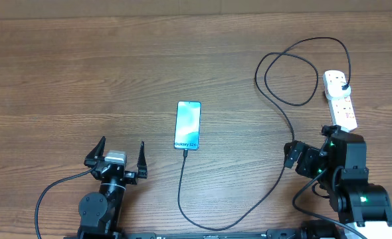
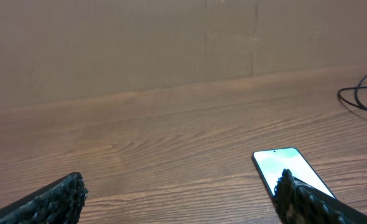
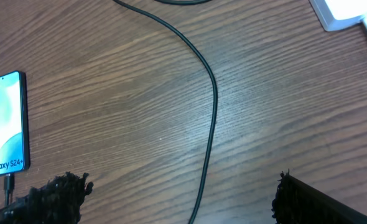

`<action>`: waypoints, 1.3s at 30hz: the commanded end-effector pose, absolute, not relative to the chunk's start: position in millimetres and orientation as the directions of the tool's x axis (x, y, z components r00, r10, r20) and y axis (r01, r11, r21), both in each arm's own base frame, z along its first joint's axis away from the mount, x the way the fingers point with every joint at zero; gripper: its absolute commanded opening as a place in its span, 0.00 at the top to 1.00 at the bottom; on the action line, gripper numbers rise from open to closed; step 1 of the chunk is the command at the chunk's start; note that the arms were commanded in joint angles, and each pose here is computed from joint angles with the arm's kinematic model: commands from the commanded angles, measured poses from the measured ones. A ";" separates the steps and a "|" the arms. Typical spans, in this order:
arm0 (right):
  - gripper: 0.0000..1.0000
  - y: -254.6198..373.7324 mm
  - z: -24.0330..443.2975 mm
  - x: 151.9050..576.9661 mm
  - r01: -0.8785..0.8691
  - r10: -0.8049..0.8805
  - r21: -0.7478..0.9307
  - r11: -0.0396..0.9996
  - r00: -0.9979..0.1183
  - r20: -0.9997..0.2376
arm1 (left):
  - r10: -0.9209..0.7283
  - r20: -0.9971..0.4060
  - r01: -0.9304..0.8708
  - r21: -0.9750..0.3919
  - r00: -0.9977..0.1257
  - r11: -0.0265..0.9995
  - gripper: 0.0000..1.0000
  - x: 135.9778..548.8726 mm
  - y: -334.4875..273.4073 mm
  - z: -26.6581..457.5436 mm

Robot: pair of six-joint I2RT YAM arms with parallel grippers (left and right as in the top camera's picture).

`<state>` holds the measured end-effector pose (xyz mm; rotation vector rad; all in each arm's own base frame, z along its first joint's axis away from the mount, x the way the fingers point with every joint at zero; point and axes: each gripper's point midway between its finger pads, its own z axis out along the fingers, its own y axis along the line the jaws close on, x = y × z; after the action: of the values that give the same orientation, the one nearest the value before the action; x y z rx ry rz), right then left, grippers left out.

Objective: Plug charger to phone and switch on socket

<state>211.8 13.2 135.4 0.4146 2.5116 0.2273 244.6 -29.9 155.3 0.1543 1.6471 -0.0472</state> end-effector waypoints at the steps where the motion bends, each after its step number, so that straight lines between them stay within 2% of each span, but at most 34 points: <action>1: 0.00 14.8 127.6 209.2 0.231 0.332 0.251 0.940 -0.785 -0.523 | 0.095 -0.993 0.117 0.086 -0.067 0.989 0.00 244.6 -27.5 155.7; 39: 0.00 14.7 122.7 205.9 0.206 0.333 0.273 0.940 -0.732 -0.594 | 0.095 -0.993 0.117 0.086 -0.067 0.989 0.01 244.6 -27.6 155.7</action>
<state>205.7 13.1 123.1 0.3973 2.4282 0.2412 244.6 -29.9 155.3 0.1543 1.6471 -0.0472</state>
